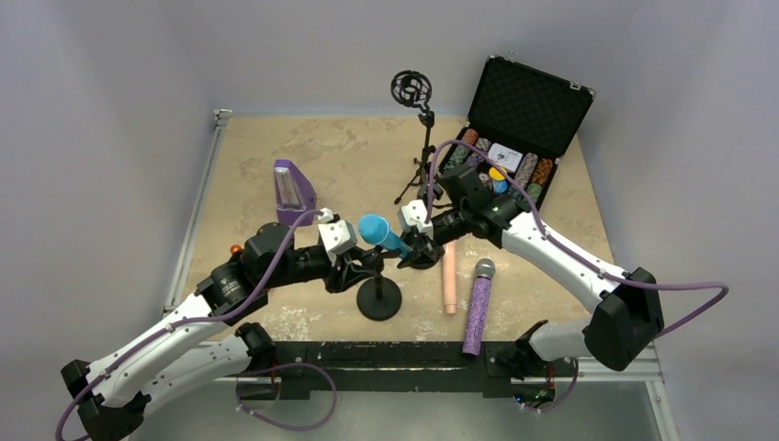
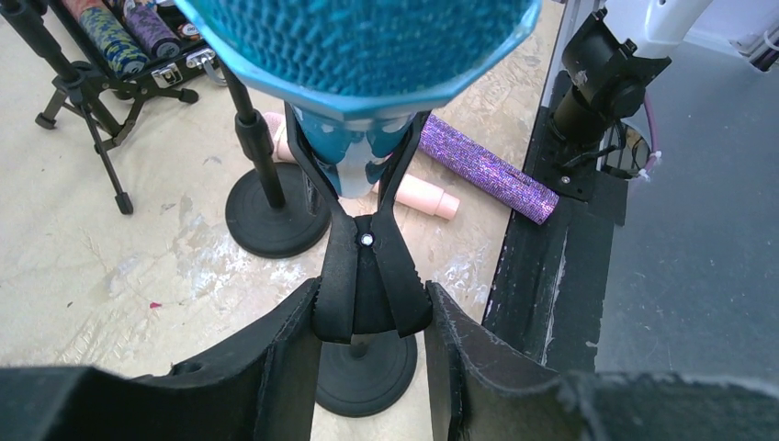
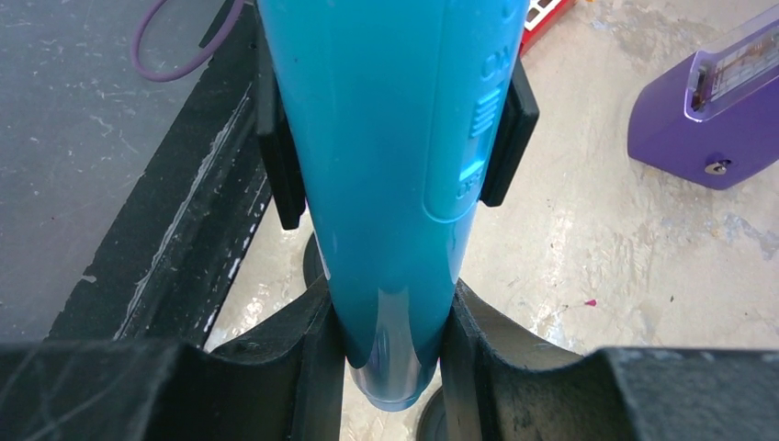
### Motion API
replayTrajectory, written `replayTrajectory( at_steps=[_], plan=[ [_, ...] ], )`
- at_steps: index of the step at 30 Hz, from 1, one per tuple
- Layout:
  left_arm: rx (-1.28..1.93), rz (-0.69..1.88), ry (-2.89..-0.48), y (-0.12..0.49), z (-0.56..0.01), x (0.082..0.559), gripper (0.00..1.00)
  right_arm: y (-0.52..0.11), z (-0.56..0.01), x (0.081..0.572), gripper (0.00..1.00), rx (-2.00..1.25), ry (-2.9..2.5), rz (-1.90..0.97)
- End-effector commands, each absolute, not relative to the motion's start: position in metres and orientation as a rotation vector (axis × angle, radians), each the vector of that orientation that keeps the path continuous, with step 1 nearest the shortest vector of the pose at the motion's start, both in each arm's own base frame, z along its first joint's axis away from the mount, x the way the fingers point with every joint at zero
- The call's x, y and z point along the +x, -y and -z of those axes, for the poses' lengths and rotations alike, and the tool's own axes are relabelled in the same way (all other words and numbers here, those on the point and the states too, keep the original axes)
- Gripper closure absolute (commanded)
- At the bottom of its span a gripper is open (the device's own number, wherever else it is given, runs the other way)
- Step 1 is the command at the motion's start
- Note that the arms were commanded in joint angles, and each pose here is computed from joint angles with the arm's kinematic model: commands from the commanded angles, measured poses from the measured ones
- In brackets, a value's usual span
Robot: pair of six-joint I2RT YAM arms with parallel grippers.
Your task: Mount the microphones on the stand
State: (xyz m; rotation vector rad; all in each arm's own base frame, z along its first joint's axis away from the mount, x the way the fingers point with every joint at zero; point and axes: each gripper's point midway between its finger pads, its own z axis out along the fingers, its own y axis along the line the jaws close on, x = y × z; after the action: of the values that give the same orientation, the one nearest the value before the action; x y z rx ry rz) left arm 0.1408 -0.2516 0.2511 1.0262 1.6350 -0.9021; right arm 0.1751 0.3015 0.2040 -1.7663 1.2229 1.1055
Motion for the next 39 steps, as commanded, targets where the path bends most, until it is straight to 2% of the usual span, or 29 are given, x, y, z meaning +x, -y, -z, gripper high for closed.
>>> replayTrajectory(
  at_steps=[1,6,10,20,24,28,29,33,36,39],
  plan=[
    [1.007,0.944,-1.59,0.258,-0.262,0.14,0.83,-0.305,-0.204,0.16,1.0,-1.802,-1.18,-1.114],
    [0.987,0.977,-1.577,0.26,-0.265,0.138,0.81,-0.313,-0.203,0.149,1.0,-1.787,-1.207,-1.207],
    [0.989,0.999,-1.572,0.262,-0.264,0.136,0.88,-0.316,-0.204,0.133,1.0,-1.788,-1.195,-1.312],
    [0.985,1.017,-1.577,0.263,-0.262,0.134,0.88,-0.318,-0.192,0.14,1.0,-1.839,-1.275,-1.157],
    [0.979,1.005,-1.591,0.259,-0.262,0.134,0.8,-0.316,-0.198,0.146,1.0,-1.834,-1.309,-1.104],
    [0.953,0.981,-1.598,0.251,-0.264,0.133,0.59,-0.313,-0.201,0.146,1.0,-1.816,-1.355,-1.096],
    [0.947,0.976,-1.598,0.249,-0.264,0.133,0.5,-0.312,-0.202,0.146,0.95,-1.806,-1.376,-1.101],
    [0.921,0.965,-1.588,0.242,-0.268,0.131,0.22,-0.308,-0.205,0.141,0.63,-1.801,-1.397,-1.144],
    [0.908,0.964,-1.57,0.238,-0.272,0.129,0.1,-0.304,-0.209,0.14,0.45,-1.781,-1.398,-1.167],
    [0.916,0.965,-1.543,0.235,-0.276,0.125,0.04,-0.3,-0.217,0.14,0.31,-1.766,-1.378,-1.169]
  ],
)
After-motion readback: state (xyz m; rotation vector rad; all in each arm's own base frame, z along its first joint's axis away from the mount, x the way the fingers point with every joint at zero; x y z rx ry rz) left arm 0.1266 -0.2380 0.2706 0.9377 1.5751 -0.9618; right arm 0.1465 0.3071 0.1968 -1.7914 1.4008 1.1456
